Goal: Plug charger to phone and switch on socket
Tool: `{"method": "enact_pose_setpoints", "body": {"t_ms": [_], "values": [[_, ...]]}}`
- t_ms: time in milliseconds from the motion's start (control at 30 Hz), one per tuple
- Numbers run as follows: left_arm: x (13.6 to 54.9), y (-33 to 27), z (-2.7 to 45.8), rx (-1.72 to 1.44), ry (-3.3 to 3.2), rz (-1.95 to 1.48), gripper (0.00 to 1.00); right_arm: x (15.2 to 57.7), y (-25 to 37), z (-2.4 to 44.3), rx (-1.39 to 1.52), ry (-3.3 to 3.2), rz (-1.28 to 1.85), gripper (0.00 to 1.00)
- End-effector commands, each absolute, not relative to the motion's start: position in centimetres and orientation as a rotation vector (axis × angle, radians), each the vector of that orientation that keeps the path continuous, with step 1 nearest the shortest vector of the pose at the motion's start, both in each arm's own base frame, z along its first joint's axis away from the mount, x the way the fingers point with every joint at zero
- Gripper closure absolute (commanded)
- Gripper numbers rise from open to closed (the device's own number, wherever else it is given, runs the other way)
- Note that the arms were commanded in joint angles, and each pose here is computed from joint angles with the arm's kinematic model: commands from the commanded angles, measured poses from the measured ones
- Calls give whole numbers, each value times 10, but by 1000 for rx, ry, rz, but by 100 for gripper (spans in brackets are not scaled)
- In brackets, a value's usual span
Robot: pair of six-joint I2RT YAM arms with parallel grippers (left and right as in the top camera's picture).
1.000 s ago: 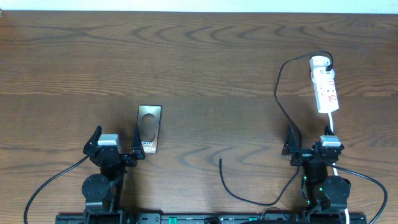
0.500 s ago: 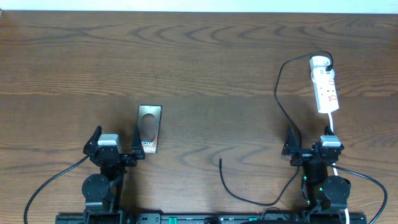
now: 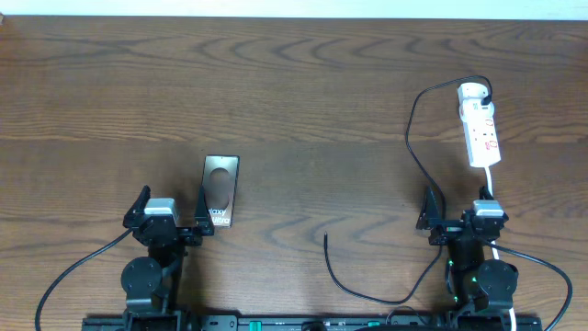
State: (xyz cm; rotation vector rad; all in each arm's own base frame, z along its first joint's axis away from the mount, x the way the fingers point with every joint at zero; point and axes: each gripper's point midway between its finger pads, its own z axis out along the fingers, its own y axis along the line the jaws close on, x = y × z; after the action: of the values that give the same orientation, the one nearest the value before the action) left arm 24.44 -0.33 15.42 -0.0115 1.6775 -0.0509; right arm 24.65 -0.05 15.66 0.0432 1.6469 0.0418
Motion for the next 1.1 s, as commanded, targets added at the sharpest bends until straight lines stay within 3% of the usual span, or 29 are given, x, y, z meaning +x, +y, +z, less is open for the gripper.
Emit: {"method": "enact_pose_setpoints", "body": {"t_ms": [0, 200, 500, 767, 900, 1067], "values": [[244, -7, 139, 16, 1715, -61, 2, 246, 2, 156, 46, 1647, 60, 1], [245, -9, 152, 25, 1663, -68, 2, 246, 2, 156, 46, 1647, 60, 1], [239, -17, 260, 75, 1492, -89, 2, 246, 2, 156, 46, 1647, 60, 1], [286, -32, 328, 122, 1813, -193, 2, 246, 2, 156, 46, 1647, 60, 1], [315, -33, 327, 101, 2091, -232, 2, 246, 2, 156, 46, 1647, 60, 1], [331, -33, 282, 54, 2483, -277, 2, 246, 2, 156, 46, 1647, 60, 1]]}}
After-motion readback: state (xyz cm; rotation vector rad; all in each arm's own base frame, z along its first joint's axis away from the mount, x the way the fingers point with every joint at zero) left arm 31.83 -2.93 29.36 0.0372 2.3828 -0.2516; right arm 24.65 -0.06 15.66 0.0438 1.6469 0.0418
